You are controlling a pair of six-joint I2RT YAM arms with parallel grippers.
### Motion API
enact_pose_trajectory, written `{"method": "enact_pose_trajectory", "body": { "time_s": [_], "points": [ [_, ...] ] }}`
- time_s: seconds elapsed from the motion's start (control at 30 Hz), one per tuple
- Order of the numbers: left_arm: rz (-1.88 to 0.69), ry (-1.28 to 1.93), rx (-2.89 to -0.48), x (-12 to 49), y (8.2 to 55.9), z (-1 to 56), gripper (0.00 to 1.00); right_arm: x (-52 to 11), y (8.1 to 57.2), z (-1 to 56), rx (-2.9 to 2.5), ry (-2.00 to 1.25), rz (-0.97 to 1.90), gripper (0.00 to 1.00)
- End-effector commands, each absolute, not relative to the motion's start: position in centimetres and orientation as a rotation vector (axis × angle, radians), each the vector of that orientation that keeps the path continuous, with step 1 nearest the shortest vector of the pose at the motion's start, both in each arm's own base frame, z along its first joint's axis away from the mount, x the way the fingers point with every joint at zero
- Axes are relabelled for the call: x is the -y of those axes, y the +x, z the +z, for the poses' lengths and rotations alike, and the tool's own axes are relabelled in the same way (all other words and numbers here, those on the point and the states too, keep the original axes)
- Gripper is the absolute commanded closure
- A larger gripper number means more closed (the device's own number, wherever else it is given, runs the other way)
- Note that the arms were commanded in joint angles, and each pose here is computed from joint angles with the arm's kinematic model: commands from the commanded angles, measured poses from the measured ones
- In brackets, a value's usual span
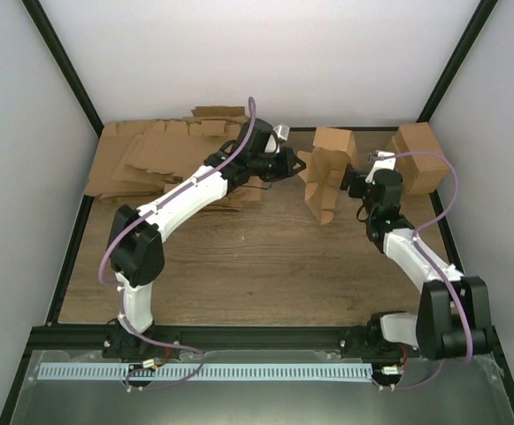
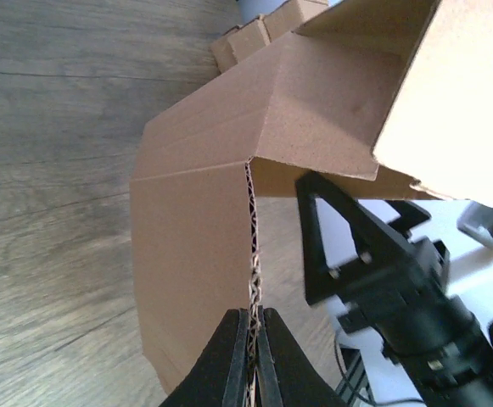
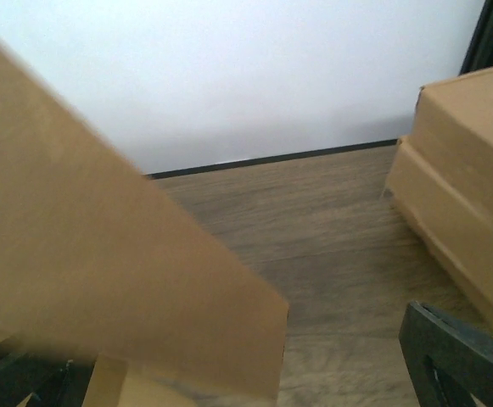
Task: Fold the paper box
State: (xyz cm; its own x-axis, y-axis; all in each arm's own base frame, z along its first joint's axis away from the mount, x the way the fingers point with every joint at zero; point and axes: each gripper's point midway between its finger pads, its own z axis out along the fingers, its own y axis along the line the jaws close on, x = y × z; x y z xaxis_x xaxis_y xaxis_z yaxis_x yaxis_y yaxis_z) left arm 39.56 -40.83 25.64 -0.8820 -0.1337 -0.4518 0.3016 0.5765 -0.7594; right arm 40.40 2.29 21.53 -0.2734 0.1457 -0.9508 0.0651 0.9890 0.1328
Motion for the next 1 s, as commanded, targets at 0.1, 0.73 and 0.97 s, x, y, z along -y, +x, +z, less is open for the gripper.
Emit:
{"method": "enact_pose_trajectory", "body": {
  "time_s": [0.1,0.73,0.97],
  "points": [
    [-1.349,0.137,-2.25,43.1,40.8,28.8,0.96,1.1,45.1,25.7,-1.698,0.115,-0.138,0.0],
    [-1.392,0.068,-2.218,43.6,42.7,30.5,0.96,6.9,50.1,24.2,-1.642,0.22,-0.147,0.0],
    [-1.38,0.06,-2.224,43.3,42.9,30.4,0.96,7.0,51.1,25.4,-1.592,0.181,-0.133,0.0]
  ]
}}
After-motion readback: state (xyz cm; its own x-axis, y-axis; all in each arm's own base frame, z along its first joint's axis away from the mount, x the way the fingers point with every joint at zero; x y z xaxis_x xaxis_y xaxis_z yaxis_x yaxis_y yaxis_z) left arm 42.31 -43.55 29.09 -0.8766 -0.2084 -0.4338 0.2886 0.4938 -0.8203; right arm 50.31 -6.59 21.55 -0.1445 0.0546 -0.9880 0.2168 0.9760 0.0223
